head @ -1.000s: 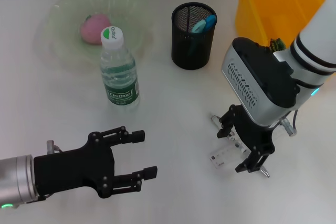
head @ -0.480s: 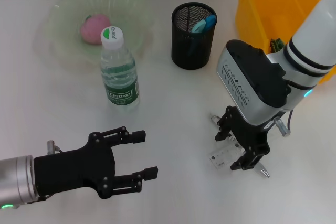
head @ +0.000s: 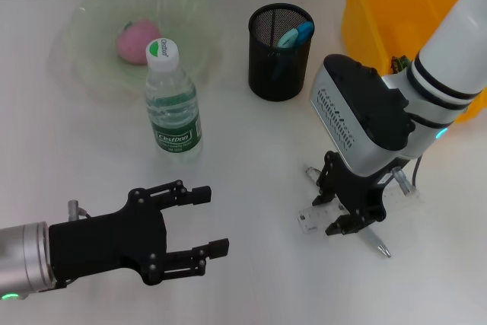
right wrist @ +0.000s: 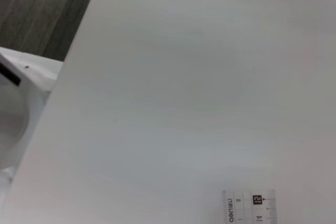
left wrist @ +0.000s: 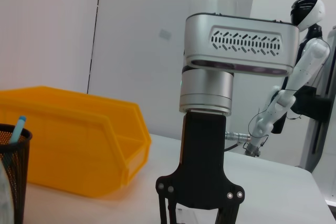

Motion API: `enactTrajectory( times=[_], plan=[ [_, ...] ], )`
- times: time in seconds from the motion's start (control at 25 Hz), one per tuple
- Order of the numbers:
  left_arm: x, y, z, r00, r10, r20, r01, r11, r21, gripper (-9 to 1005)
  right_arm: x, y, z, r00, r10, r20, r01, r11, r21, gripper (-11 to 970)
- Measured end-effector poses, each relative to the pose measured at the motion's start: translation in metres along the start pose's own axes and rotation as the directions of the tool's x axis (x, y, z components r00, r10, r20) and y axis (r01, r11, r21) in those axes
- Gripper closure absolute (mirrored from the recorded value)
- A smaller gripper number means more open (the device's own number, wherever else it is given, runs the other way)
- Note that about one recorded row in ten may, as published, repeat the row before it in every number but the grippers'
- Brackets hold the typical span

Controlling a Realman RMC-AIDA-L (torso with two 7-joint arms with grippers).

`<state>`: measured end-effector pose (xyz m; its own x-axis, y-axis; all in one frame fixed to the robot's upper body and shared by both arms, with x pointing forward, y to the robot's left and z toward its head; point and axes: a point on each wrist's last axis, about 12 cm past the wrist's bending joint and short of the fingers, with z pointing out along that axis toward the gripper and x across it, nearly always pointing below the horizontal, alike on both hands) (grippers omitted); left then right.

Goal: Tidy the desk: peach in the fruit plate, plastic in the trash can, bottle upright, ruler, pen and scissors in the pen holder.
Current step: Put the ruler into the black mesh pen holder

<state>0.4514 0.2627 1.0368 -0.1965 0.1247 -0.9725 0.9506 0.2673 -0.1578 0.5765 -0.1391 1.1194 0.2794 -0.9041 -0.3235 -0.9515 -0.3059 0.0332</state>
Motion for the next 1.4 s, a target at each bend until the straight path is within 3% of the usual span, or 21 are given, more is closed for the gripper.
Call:
enactTrajectory(
  times=[0.08, 0.36, 0.56, 0.68, 0.76, 0.84, 0.92, 1.0, 1.04, 1.08, 1.16, 1.24, 1.4],
  plan=[
    [0.000, 0.000, 0.000, 1.000, 0.000, 0.000, 0.000, 1.000, 0.000, 229, -0.002, -0.001, -0.003, 1.000, 0.006, 0.005, -0.006, 1.000, 0.017, 581],
    [-0.001, 0.000, 0.000, 1.000, 0.001, 0.004, -0.001, 1.000, -0.001, 229, -0.002, -0.002, -0.026, 0.995, 0.074, 0.061, -0.079, 0.992, 0.094, 581],
    [-0.001, -0.001, 0.000, 1.000, -0.001, 0.007, 0.001, 1.000, 0.002, 229, 0.005, -0.004, -0.087, 0.961, 0.151, 0.230, -0.205, 0.952, 0.228, 582],
    [-0.002, -0.003, -0.002, 1.000, -0.003, 0.025, 0.003, 1.000, 0.018, 229, 0.009, 0.002, -0.133, 0.900, 0.128, 0.418, -0.291, 0.888, 0.356, 582],
    [-0.003, -0.003, -0.002, 1.000, -0.001, 0.028, 0.001, 1.000, 0.017, 229, 0.014, 0.008, -0.157, 0.826, 0.062, 0.561, -0.353, 0.832, 0.428, 582],
    [-0.004, -0.003, -0.001, 0.999, 0.003, 0.037, -0.004, 1.000, 0.028, 229, 0.021, 0.013, -0.172, 0.714, -0.021, 0.700, -0.436, 0.769, 0.467, 582],
    [-0.006, -0.003, 0.000, 0.999, 0.005, 0.041, -0.007, 0.999, 0.034, 229, 0.033, 0.015, -0.178, 0.549, -0.115, 0.828, -0.544, 0.703, 0.458, 582],
    [-0.006, -0.003, 0.000, 0.999, 0.006, 0.044, -0.008, 0.999, 0.040, 229, 0.047, 0.014, -0.173, 0.385, -0.194, 0.903, -0.624, 0.666, 0.409, 582],
    [-0.006, -0.003, 0.000, 0.999, 0.006, 0.044, -0.008, 0.999, 0.040, 229, 0.063, 0.011, -0.158, 0.217, -0.237, 0.947, -0.690, 0.649, 0.320, 582],
    [-0.006, -0.003, 0.000, 0.999, 0.006, 0.044, -0.008, 0.999, 0.040, 229, 0.063, 0.011, -0.158, 0.217, -0.237, 0.947, -0.690, 0.649, 0.320, 582],
    [-0.007, -0.004, 0.001, 0.999, 0.006, 0.048, -0.009, 0.999, 0.046, 229, 0.072, 0.008, -0.144, 0.092, -0.251, 0.964, -0.728, 0.643, 0.237, 582],
    [-0.006, -0.005, 0.001, 0.999, 0.005, 0.049, -0.007, 0.999, 0.047, 229, 0.079, 0.002, -0.123, 0.023, -0.241, 0.970, -0.761, 0.625, 0.174, 583],
    [-0.006, -0.008, 0.000, 0.998, 0.002, 0.056, -0.005, 0.998, 0.061, 229, 0.076, -0.018, -0.086, -0.006, -0.167, 0.986, -0.805, 0.586, 0.094, 583]
  ],
)
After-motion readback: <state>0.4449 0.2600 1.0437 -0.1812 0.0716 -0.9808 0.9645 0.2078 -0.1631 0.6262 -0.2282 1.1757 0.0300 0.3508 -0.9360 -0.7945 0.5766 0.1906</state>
